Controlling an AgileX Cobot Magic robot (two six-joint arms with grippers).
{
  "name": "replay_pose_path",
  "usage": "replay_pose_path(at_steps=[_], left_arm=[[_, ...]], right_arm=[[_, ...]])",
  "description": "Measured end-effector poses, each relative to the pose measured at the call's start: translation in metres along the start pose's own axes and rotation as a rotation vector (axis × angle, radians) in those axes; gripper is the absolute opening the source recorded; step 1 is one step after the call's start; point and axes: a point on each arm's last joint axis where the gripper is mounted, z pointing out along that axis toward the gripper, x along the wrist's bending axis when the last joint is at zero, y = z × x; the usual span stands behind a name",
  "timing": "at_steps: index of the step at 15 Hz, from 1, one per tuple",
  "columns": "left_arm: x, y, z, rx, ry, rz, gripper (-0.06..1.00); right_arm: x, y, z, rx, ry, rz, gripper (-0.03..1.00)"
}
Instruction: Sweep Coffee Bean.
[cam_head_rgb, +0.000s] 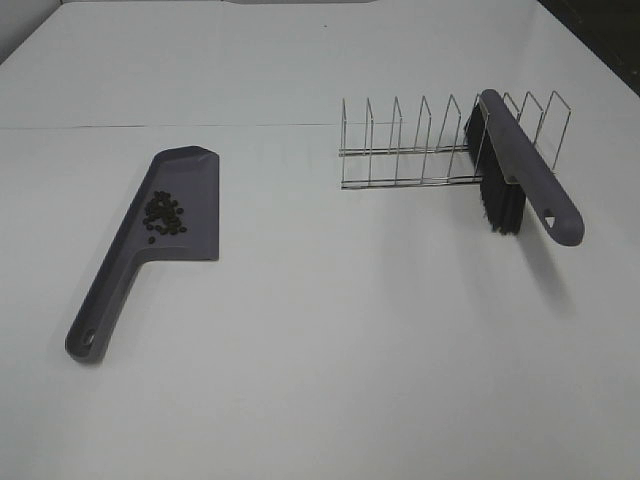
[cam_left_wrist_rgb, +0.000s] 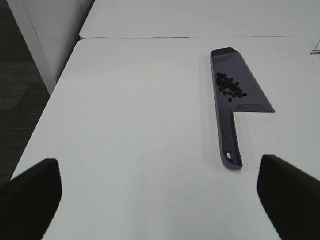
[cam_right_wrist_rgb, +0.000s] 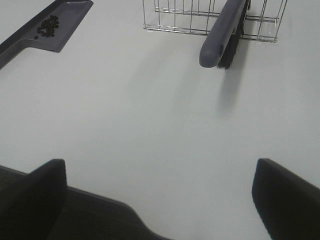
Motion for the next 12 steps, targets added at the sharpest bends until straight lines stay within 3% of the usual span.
replay_pose_path(at_steps=[12], left_arm=[[-0.0001,0.0,0.0,0.0,0.006,-0.003,0.99]], right_arm=[[0.0003,0.0,0.0,0.0,0.004,0.002,0.93]])
